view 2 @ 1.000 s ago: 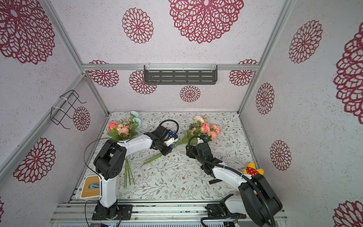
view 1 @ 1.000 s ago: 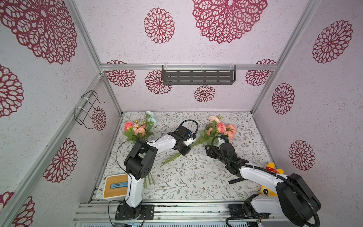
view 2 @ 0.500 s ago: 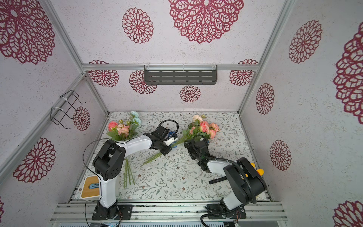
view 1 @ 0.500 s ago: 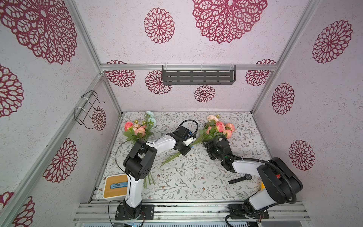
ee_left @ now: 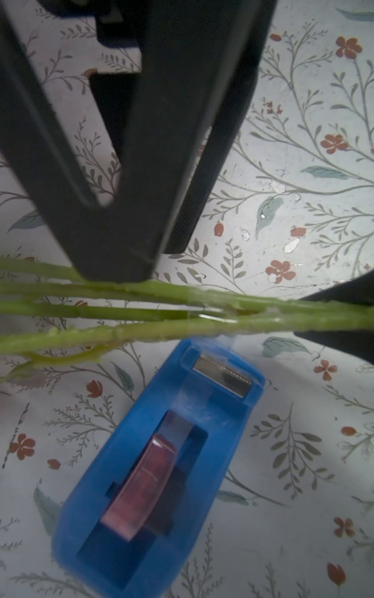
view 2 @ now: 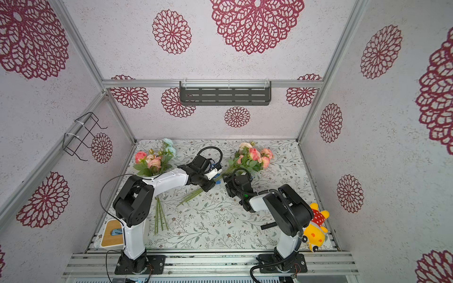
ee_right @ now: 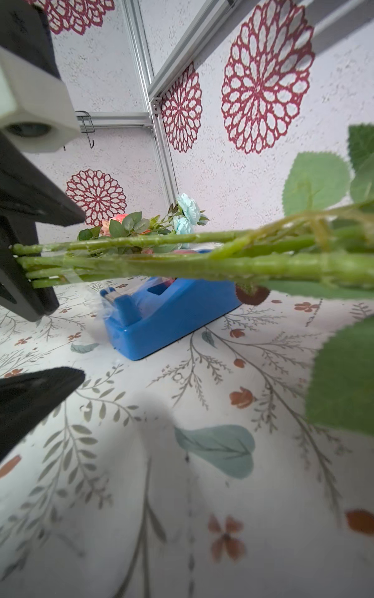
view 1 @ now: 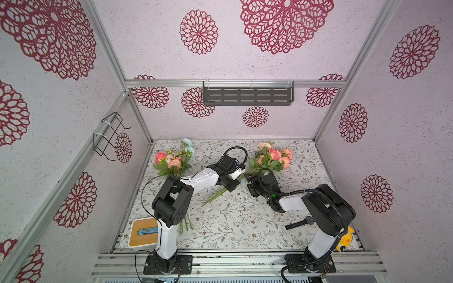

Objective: Wrap bouquets with tape
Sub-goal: Wrap the tape around the bouquet.

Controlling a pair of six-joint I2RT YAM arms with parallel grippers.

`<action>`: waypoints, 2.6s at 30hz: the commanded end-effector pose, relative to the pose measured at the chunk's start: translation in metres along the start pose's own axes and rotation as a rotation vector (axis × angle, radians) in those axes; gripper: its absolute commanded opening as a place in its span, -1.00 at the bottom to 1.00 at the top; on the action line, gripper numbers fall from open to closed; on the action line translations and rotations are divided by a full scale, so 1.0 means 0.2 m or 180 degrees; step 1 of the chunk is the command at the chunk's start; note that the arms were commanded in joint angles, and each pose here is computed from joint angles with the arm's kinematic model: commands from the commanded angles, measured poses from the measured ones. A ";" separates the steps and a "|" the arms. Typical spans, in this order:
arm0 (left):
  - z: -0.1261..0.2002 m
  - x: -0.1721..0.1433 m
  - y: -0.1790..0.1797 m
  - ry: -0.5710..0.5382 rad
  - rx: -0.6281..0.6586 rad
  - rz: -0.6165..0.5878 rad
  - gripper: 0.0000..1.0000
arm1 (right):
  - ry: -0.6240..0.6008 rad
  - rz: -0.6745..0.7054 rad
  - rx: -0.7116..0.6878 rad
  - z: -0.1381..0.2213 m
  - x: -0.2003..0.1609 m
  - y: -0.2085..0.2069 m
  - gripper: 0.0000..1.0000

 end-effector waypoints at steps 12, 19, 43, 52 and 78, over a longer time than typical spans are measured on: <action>0.10 0.12 -0.07 -0.0371 -0.0164 -0.0046 -1.00 | -0.0016 0.0116 0.0367 -0.13 -0.01 0.17 0.12; 0.10 0.12 -0.07 -0.0398 -0.0172 -0.0026 -1.00 | 0.0010 0.0093 0.0362 -0.15 -0.02 0.14 -0.24; 0.10 0.12 -0.11 -0.0392 -0.0374 -0.0014 -1.00 | 0.0101 0.0246 0.0297 -0.19 -0.04 0.10 -1.00; 0.19 0.19 -0.10 -0.0620 -0.0547 0.0342 -0.01 | 0.0074 0.0353 0.0155 -0.13 -0.01 0.05 -1.00; -0.18 0.00 0.19 -0.0113 -0.0248 0.1507 -0.68 | 0.0050 0.0834 0.0312 -0.10 0.06 0.20 -1.00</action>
Point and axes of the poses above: each gripper's point midway between its finger pads, its own z axis back along the fingers, its own y axis along the line the jaws close on, x = y × z, the point moved 5 cm from there along z, back along the fingers, and after that the axes turned 15 degrees about z, right-handed, at the moved point
